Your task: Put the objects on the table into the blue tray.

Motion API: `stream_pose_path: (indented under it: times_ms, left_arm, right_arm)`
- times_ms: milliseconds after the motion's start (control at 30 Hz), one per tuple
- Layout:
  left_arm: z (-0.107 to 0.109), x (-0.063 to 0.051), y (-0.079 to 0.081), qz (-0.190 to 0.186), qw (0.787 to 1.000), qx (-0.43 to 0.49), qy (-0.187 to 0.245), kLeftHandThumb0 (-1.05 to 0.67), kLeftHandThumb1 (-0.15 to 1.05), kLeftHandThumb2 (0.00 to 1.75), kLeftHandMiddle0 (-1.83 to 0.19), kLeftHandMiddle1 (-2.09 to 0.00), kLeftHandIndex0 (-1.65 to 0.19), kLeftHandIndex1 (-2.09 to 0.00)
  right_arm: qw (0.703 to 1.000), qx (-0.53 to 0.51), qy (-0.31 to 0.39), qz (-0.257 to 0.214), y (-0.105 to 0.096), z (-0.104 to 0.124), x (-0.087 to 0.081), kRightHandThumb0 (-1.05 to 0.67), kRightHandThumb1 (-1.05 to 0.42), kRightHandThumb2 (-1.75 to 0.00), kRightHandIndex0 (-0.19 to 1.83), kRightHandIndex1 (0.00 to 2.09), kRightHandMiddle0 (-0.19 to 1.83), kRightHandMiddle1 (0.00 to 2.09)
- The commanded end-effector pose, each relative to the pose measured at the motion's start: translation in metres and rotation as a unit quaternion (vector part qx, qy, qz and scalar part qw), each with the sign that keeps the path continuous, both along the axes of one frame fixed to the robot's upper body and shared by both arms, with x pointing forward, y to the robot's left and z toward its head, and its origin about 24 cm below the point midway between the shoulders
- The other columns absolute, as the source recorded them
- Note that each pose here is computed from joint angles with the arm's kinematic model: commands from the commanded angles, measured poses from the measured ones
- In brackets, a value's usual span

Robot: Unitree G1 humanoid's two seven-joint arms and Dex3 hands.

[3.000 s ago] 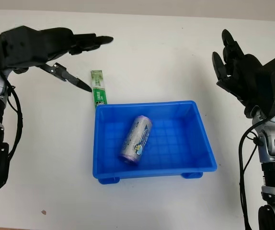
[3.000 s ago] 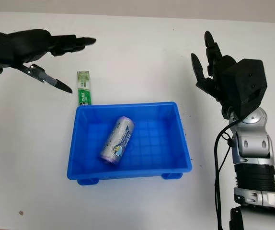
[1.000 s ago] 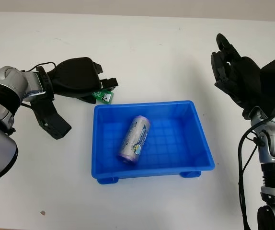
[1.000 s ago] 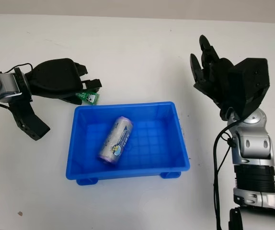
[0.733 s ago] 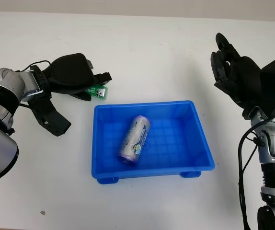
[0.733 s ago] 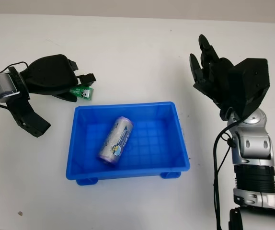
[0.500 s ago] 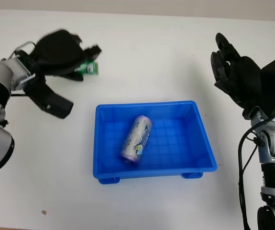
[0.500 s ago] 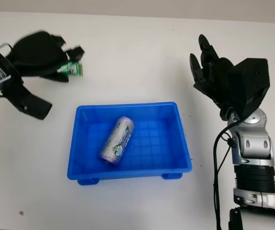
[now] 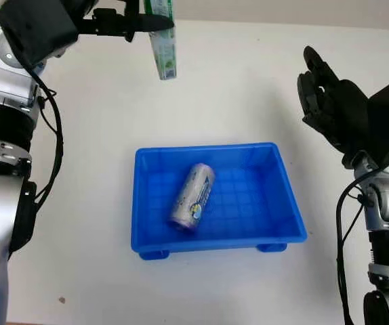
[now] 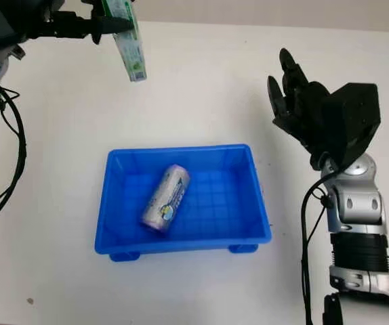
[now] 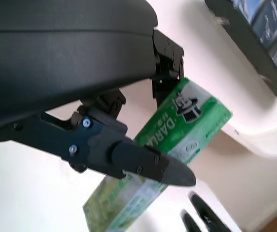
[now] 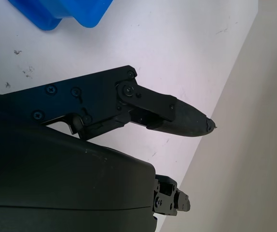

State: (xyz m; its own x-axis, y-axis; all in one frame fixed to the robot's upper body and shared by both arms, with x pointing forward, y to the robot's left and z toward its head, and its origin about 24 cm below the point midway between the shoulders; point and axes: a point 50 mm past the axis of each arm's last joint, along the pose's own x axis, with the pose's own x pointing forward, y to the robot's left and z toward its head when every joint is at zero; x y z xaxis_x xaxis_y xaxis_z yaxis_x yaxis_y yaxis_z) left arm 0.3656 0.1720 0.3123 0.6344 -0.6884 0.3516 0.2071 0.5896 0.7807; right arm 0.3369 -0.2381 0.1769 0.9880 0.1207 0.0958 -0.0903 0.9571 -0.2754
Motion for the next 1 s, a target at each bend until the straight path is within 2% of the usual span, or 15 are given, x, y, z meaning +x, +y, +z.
stream_pose_path:
  times_ms: [0,133,200,267,367,433,467,500,533,600,667,733,867,967]
  left_arm:
    - [0.001,-0.012,-0.003,-0.021,1.0,0.008,0.019,-0.45,1.05,0.21,-0.86,-1.76,-0.62,-1.8]
    - [-0.007,-0.03,-0.012,-0.046,0.992,0.028,0.111,-0.43,1.05,0.24,-0.76,-1.82,-0.57,-1.88]
    - [-0.01,-0.037,-0.016,-0.05,0.987,0.034,0.15,-0.42,1.05,0.24,-0.79,-1.81,-0.56,-1.92]
    - [-0.015,-0.042,-0.02,-0.053,0.978,0.035,0.199,-0.41,1.05,0.23,-0.85,-1.8,-0.59,-1.9]
    - [-0.025,-0.048,-0.025,-0.072,0.961,0.056,0.26,-0.41,1.05,0.26,-0.84,-1.82,-0.57,-1.89]
    - [-0.031,-0.051,-0.028,-0.083,0.954,0.074,0.28,-0.41,1.05,0.31,-0.62,-1.67,-0.34,-1.74]
    - [-0.037,-0.053,-0.03,-0.09,0.941,0.082,0.315,-0.41,1.05,0.32,-0.56,-1.62,-0.28,-1.69]
    - [-0.04,-0.054,-0.031,-0.094,0.932,0.086,0.34,-0.42,1.05,0.3,-0.42,-1.07,-0.08,-1.24]
    - [-0.045,-0.056,-0.033,-0.103,0.923,0.101,0.356,-0.43,1.05,0.3,-0.43,-0.78,-0.04,-1.02]
    - [-0.055,-0.059,-0.038,-0.124,0.906,0.123,0.386,-0.52,1.05,0.25,-0.18,-0.22,0.08,-0.39]
    - [-0.06,-0.06,-0.041,-0.133,0.894,0.133,0.407,-0.59,1.05,0.2,0.0,-0.06,0.14,-0.17]
    - [-0.062,-0.06,-0.043,-0.136,0.891,0.136,0.411,-0.68,1.05,0.19,0.14,-0.02,0.18,-0.05]
    - [-0.063,-0.057,-0.043,-0.134,0.89,0.135,0.413,-0.8,1.05,0.22,0.19,0.0,0.19,0.0]
    - [-0.061,-0.055,-0.042,-0.133,0.898,0.133,0.398,-0.86,1.05,0.26,0.19,0.0,0.19,0.0]
  right_arm:
    - [1.0,0.002,-0.004,-0.002,-0.001,0.0,-0.001,-0.63,-1.05,-0.71,-0.19,0.03,-0.18,0.05]
    - [1.0,0.002,-0.005,0.0,-0.001,0.001,0.0,-0.63,-1.05,-0.7,-0.19,0.03,-0.19,0.05]
    - [1.0,0.003,-0.004,-0.002,-0.001,0.001,-0.001,-0.63,-1.05,-0.7,-0.19,0.03,-0.19,0.05]
    - [1.0,0.0,-0.004,-0.004,0.0,0.001,-0.001,-0.63,-1.05,-0.69,-0.19,0.03,-0.18,0.05]
    - [1.0,-0.001,-0.006,-0.004,0.001,0.001,-0.001,-0.63,-1.05,-0.69,-0.19,0.03,-0.18,0.05]
    - [1.0,-0.001,-0.006,-0.003,0.001,0.001,-0.001,-0.63,-1.05,-0.7,-0.19,0.03,-0.19,0.05]
    - [1.0,0.001,-0.007,-0.001,0.001,0.001,0.0,-0.63,-1.05,-0.7,-0.19,0.03,-0.19,0.05]
    - [1.0,0.002,-0.007,0.0,0.002,0.001,0.0,-0.62,-1.05,-0.7,-0.19,0.03,-0.19,0.04]
    - [1.0,0.004,-0.008,0.001,0.002,0.001,0.0,-0.62,-1.05,-0.7,-0.19,0.02,-0.19,0.04]
    - [1.0,0.006,-0.008,0.001,0.002,0.001,0.0,-0.62,-1.05,-0.7,-0.19,0.01,-0.19,0.02]
    - [1.0,0.007,-0.006,-0.001,0.001,0.0,0.0,-0.62,-1.05,-0.7,-0.19,0.01,-0.19,0.01]
    - [1.0,0.006,-0.004,-0.008,0.001,-0.001,0.0,-0.62,-1.05,-0.7,-0.19,0.01,-0.18,0.02]
    - [1.0,-0.001,-0.003,-0.016,0.002,-0.001,-0.002,-0.61,-1.05,-0.7,-0.17,0.03,-0.16,0.04]
    - [1.0,0.001,-0.004,-0.014,0.001,-0.003,-0.002,-0.61,-1.05,-0.69,-0.18,0.03,-0.16,0.04]
